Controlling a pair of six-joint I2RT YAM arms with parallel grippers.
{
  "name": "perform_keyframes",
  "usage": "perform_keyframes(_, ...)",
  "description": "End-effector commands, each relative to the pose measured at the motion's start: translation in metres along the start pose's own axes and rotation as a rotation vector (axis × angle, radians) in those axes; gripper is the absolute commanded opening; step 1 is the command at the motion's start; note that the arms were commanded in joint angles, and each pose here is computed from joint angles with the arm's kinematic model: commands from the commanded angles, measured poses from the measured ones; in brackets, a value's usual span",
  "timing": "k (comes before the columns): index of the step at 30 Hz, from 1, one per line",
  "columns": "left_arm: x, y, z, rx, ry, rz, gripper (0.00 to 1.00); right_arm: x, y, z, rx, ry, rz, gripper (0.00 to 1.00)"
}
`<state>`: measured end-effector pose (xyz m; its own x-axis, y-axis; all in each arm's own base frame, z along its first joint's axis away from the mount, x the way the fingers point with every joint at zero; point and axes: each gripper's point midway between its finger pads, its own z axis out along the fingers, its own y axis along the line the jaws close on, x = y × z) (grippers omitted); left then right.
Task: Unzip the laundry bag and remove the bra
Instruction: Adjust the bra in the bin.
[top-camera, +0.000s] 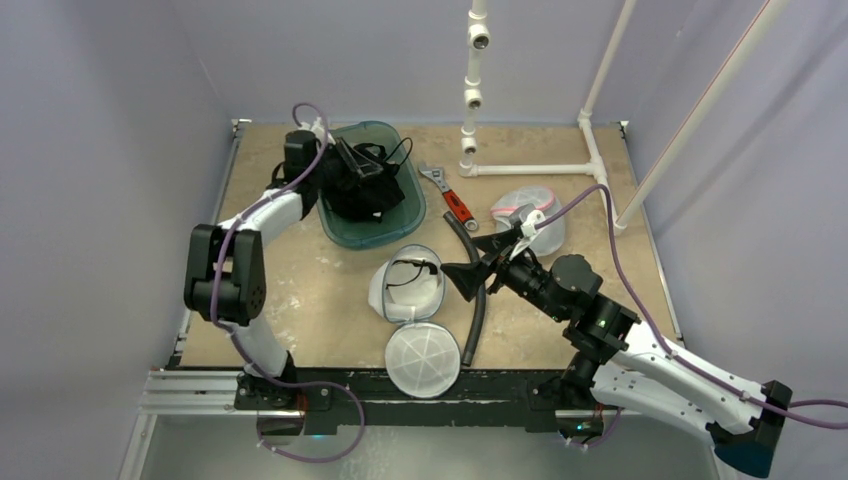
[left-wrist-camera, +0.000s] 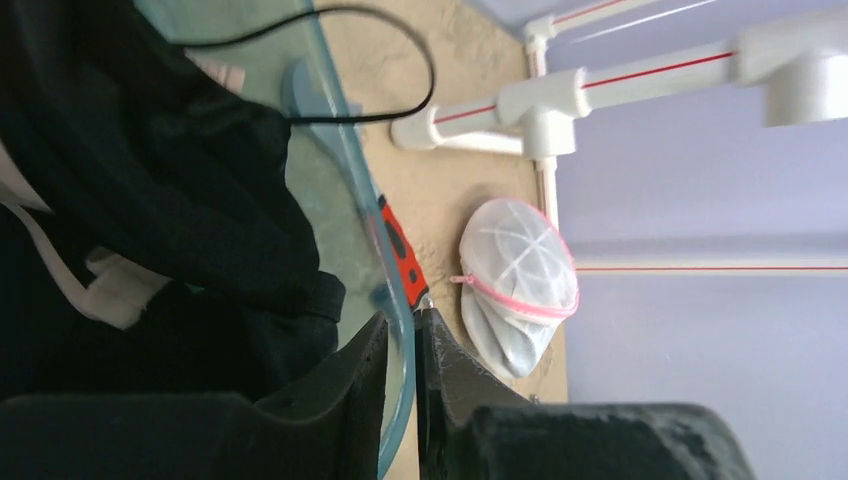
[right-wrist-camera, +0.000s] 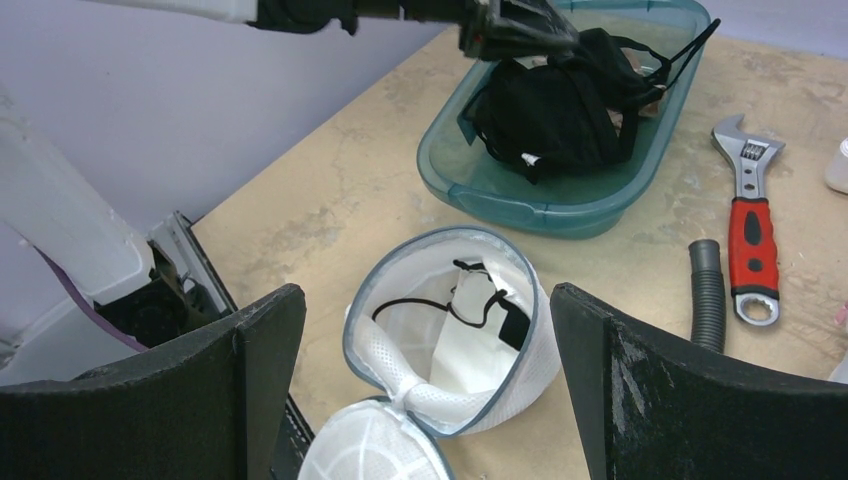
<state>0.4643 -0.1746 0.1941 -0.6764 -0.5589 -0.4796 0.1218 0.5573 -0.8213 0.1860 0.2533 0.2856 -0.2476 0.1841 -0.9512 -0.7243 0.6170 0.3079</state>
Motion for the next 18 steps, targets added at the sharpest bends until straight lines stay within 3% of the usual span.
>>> perform_keyframes(1,-0.003,-0.007,0.020,0.025,-0.013,-0.004,0.13,-0.008,-0.001,0.002,0.012,-0.031,0.007,0.95)
perform_keyframes(6,0.006,0.053,0.026,-0.188,-0.010,0.016,0.08,-0.011,-0.003,0.001,0.023,-0.035,0.006,0.95)
perform_keyframes(11,0.020,0.087,0.027,-0.247,0.009,0.000,0.07,-0.011,-0.007,0.001,0.045,-0.038,0.008,0.95)
perform_keyframes(14,0.019,0.074,0.030,-0.187,0.021,0.023,0.09,-0.007,-0.010,0.001,0.063,-0.033,0.019,0.95)
perform_keyframes(18,-0.009,0.021,0.012,-0.113,-0.054,0.149,0.22,0.003,-0.020,0.000,0.125,-0.010,0.081,0.98)
